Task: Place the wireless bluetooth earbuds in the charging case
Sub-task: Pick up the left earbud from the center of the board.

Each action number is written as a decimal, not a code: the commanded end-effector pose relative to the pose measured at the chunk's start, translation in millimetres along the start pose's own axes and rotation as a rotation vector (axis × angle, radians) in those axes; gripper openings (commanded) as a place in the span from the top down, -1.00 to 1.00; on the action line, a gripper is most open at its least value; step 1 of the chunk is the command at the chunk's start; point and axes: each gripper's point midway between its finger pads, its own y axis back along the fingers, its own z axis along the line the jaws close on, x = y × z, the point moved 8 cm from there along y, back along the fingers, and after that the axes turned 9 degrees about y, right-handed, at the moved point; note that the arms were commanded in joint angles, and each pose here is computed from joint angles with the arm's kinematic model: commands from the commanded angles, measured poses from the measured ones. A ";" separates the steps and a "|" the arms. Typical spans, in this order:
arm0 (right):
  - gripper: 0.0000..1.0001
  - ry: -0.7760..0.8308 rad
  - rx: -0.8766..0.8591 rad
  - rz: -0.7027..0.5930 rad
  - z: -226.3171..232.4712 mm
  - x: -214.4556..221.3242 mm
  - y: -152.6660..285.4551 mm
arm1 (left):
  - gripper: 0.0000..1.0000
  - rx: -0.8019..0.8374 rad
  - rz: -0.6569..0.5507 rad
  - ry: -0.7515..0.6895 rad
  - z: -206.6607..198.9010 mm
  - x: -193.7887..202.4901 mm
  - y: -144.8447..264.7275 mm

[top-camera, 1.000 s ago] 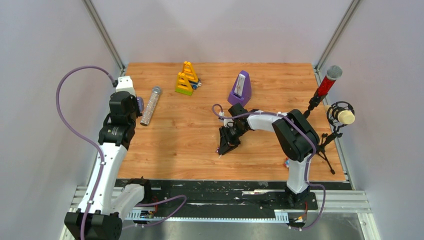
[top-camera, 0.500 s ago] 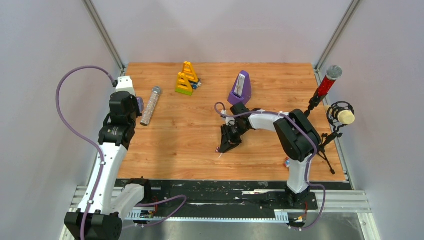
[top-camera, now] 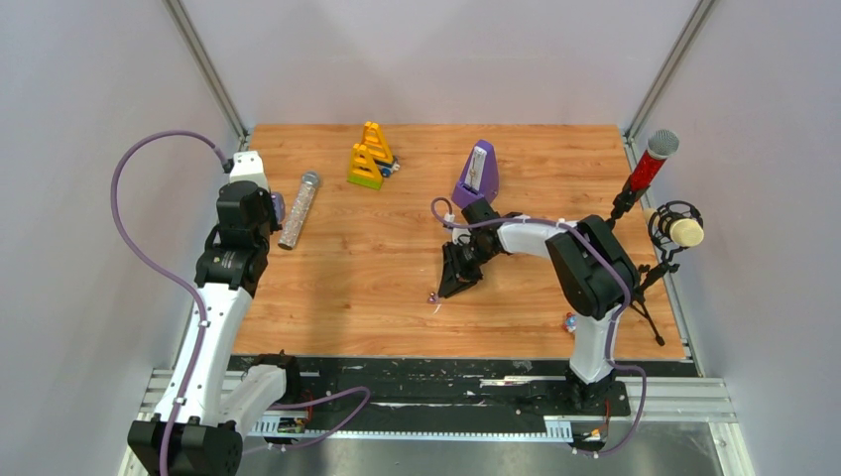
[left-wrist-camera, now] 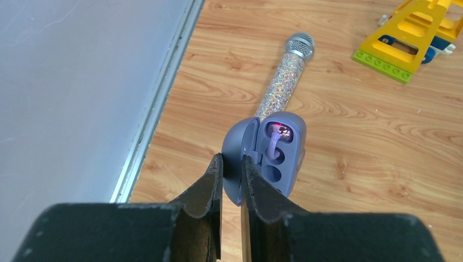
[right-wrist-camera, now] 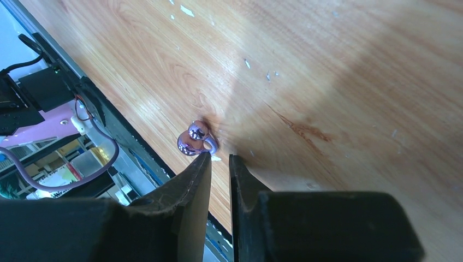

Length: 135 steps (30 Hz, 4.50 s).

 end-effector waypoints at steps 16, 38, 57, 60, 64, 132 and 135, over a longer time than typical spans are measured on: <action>0.53 0.058 0.118 0.042 -6.4 5.8 -26.8 | 0.81 -0.002 -0.056 0.022 -0.4 -13.4 3.0; 0.38 -0.039 -0.056 0.029 -5.7 -12.7 -26.2 | 0.81 -0.007 -0.053 0.019 -0.4 -12.9 2.1; 0.53 0.090 -0.079 -0.108 5.5 -16.1 18.0 | 0.81 -0.007 -0.055 0.018 0.7 -12.4 4.2; 0.58 0.187 -0.078 -0.117 13.7 -5.9 26.9 | 0.81 0.000 -0.062 0.023 0.0 -13.1 4.3; 0.63 0.306 -0.099 -0.094 27.6 11.1 24.8 | 0.81 0.006 -0.072 0.026 0.2 -13.4 5.8; 0.53 0.432 -0.072 0.046 -5.0 -28.2 -28.7 | 0.81 0.012 -0.096 0.037 1.7 -17.2 12.5; 0.53 0.432 -0.062 0.051 -6.8 -26.6 -29.0 | 0.81 0.012 -0.095 0.036 1.9 -17.2 13.1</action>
